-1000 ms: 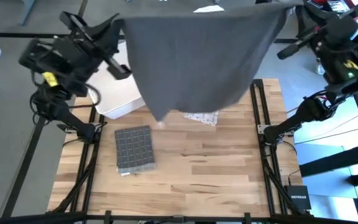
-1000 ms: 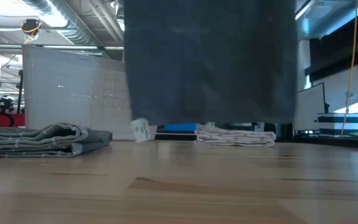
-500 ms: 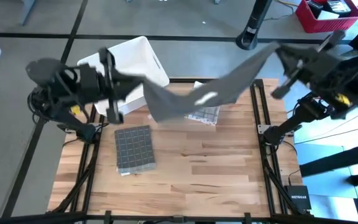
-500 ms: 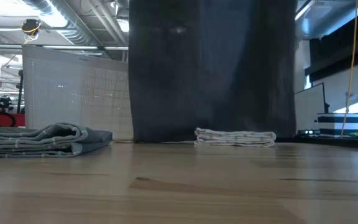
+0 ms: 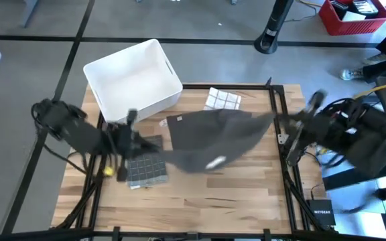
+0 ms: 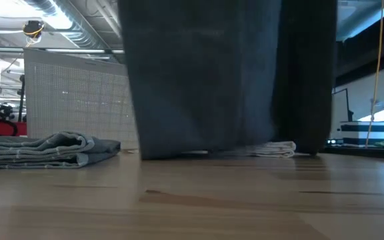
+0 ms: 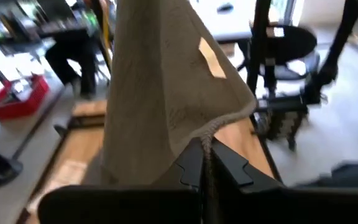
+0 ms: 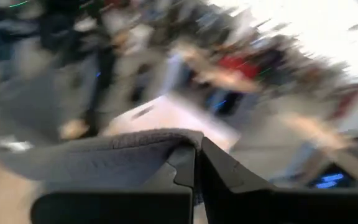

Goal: Fold towel
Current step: Fold the gray towel

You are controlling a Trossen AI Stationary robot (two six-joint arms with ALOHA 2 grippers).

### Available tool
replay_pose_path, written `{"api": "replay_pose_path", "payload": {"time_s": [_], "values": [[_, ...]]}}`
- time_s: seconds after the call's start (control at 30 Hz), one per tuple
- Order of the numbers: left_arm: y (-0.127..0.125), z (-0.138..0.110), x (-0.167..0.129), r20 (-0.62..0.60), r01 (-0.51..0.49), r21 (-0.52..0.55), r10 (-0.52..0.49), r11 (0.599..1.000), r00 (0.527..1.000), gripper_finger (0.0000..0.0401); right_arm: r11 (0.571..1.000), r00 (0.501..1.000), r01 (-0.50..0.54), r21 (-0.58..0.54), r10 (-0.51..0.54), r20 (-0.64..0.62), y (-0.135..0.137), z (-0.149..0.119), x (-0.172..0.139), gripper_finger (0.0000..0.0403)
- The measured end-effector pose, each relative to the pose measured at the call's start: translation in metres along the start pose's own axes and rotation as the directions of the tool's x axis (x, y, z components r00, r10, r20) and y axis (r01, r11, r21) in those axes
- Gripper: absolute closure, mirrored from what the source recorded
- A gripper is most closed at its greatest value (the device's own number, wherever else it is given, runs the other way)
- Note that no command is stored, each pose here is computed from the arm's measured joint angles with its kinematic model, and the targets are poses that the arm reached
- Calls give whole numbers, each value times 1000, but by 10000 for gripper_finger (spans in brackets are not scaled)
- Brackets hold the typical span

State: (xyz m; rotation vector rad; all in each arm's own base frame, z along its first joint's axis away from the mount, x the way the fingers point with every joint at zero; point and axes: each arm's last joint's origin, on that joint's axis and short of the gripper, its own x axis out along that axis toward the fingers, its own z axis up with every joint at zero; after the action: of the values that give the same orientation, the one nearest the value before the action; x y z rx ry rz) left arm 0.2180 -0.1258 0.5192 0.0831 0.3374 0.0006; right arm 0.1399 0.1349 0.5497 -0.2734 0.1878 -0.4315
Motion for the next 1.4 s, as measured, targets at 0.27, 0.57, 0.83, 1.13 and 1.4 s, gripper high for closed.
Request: {"api": "replay_pose_path", "payload": {"time_s": [0.27, 0.57, 0.83, 1.13, 1.4], "values": [[-44, -51, 52, -109, -46, -5, 45, 999, 993, 396, 953, 909, -300, 33, 296, -292, 76, -48, 13, 391], [-90, -122, 83, -171, 2, -53, -11, 999, 985, 396, 960, 756, -271, 77, 261, -600, 149, -150, 25, 391], [-129, -189, 112, -101, 75, -170, -93, 983, 990, 396, 914, 495, -299, 273, 393, -775, 189, -226, 2, 391], [-169, -232, 148, -74, 348, -250, -376, 904, 924, 396, 777, 350, -250, 577, 628, -695, 207, -215, -48, 391], [-197, -246, 130, -105, 440, -369, -508, 819, 855, 396, 689, 325, -243, 682, 721, -612, 219, -213, -73, 391]]}}
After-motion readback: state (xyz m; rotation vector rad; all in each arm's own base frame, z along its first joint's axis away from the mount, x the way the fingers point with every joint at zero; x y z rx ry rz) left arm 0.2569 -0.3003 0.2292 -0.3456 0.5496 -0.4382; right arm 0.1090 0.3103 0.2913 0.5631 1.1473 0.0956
